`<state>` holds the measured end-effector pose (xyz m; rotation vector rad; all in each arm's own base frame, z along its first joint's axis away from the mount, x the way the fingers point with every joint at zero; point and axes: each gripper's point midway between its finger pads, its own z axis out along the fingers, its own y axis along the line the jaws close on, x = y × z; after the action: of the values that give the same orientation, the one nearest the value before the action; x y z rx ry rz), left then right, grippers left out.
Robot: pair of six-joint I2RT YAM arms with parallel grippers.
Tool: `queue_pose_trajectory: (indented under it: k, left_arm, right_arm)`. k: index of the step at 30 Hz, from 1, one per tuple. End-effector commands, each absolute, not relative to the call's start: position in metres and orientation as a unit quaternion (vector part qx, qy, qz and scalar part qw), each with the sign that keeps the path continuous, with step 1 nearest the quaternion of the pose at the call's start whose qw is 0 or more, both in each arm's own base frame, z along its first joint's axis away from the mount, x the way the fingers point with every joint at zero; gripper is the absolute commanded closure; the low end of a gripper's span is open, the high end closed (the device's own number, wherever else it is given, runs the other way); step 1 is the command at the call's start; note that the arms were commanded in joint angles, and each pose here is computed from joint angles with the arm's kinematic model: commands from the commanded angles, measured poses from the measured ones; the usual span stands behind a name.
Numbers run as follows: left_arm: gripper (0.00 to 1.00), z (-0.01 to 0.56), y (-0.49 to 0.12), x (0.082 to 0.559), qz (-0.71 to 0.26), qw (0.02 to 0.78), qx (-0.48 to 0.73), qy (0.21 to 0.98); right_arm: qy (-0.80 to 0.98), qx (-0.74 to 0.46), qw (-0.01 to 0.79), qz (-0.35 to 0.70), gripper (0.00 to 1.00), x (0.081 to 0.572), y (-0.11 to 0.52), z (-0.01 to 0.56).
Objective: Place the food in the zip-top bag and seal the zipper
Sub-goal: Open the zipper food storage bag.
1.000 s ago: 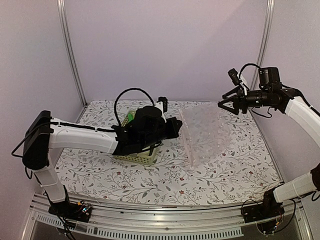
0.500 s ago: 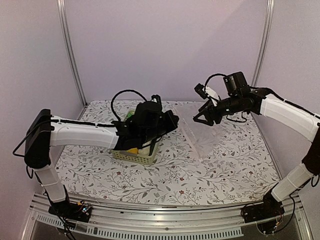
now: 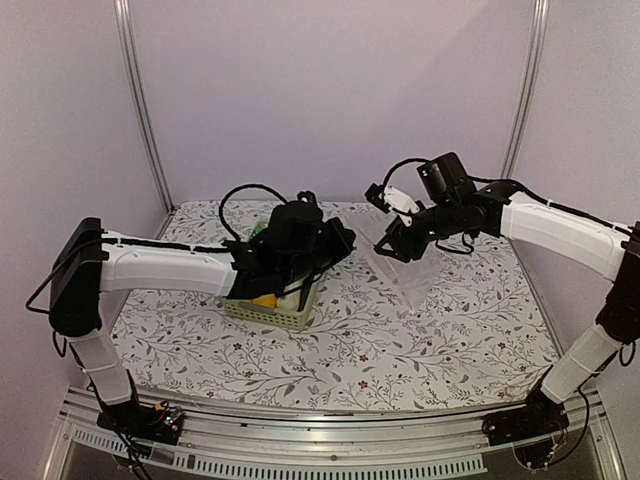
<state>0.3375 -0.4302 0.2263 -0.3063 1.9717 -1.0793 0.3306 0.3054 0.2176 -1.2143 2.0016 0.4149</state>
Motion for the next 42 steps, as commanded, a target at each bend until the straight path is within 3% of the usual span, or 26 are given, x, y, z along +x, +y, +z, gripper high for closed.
queue_pose_trajectory:
  k: [1,17,19,25,36,42]
  left_arm:
    - [1.00,0.244,-0.423,0.344,-0.444,0.430,-0.140,0.774]
    - [1.00,0.250,-0.421,0.341,-0.467,0.421,-0.156,0.761]
    - [1.00,0.252,-0.422,0.341,-0.470,0.423,-0.154,0.760]
    - [1.00,0.246,-0.419,0.339,-0.464,0.419,-0.152,0.765]
    - [1.00,0.197,-0.424,0.341,-0.406,0.403,-0.129,0.810]
    - [1.00,0.200,-0.439,0.346,-0.412,0.408,-0.094,0.809]
  right_arm:
    - [0.800,-0.450,0.382,0.105,0.49,0.351,0.296,0.214]
    - [0.798,-0.459,0.376,0.104,0.58,0.344,0.302,0.210]
    - [0.802,-0.459,0.369,0.104,0.65,0.344,0.303,0.204]
    - [0.808,-0.436,0.387,0.080,0.99,0.358,0.296,0.213]
    - [0.822,-0.350,0.448,0.032,1.00,0.405,0.239,0.266]
    - [0.821,-0.332,0.463,0.029,1.00,0.409,0.222,0.282]
